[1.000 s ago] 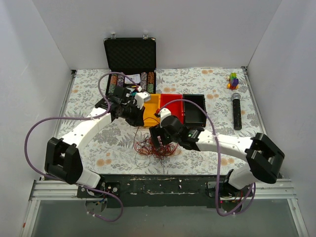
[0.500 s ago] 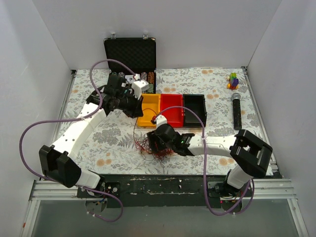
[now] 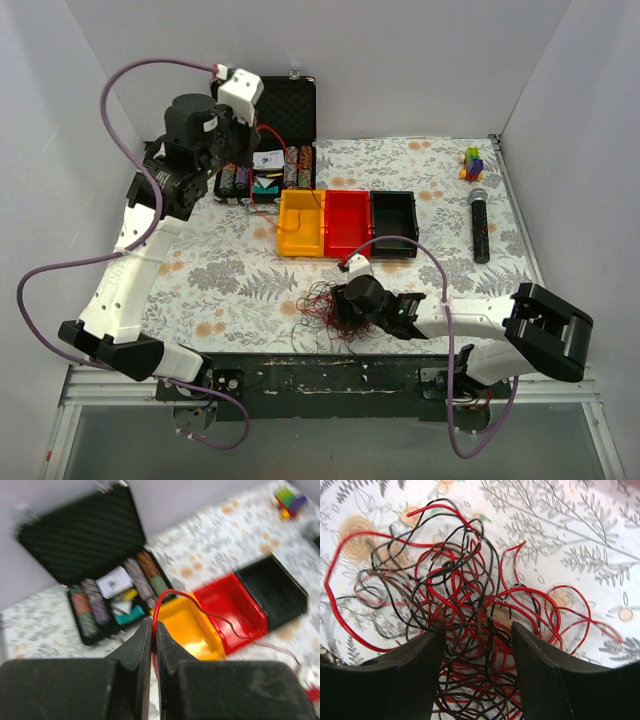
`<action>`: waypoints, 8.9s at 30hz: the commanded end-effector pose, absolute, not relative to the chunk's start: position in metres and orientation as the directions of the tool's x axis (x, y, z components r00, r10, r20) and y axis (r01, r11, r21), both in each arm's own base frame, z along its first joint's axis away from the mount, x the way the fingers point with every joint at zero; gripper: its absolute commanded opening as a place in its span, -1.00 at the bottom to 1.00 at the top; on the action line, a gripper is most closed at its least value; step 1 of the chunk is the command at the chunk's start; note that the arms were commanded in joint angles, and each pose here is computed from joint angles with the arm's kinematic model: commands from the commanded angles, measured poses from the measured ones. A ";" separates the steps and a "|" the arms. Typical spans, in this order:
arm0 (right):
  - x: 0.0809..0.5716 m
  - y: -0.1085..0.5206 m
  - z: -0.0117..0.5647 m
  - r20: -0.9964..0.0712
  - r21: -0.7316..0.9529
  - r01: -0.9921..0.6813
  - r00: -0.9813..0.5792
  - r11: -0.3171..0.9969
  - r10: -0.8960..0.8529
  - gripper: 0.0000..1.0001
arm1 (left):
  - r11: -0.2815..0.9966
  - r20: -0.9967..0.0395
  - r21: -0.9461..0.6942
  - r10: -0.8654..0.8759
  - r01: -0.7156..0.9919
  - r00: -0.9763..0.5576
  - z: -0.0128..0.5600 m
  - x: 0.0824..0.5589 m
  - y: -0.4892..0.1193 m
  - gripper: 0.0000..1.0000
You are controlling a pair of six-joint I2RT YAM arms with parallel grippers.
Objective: Untangle the cables
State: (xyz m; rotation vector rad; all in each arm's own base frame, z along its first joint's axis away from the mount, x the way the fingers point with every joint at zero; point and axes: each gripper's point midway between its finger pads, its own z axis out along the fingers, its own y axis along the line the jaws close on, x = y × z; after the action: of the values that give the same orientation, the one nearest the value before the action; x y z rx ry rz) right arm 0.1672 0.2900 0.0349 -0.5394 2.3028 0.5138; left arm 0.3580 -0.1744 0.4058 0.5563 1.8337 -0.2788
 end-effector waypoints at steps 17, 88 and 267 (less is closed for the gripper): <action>0.177 0.286 0.088 -0.799 0.212 -0.519 -0.580 0.828 -0.159 0.41 | 0.959 -0.979 0.149 0.108 0.240 0.175 0.557 0.348 -0.122 -1.00; 0.193 0.242 0.223 -0.945 0.188 -0.512 -0.326 0.838 0.012 0.80 | 0.865 -0.966 0.179 0.063 0.468 0.252 0.491 0.398 -0.196 -1.00; 0.208 0.220 0.184 -0.909 0.263 -0.426 -0.409 0.866 0.075 0.79 | 0.898 -0.737 0.238 0.415 0.371 -0.533 0.106 0.437 -0.215 -1.00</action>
State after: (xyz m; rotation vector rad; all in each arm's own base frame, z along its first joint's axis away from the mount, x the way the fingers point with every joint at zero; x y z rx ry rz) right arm 0.2052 0.2207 0.1794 -0.2951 1.9419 0.5432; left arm 0.4137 -0.2276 0.0875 0.6345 2.2419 -0.0577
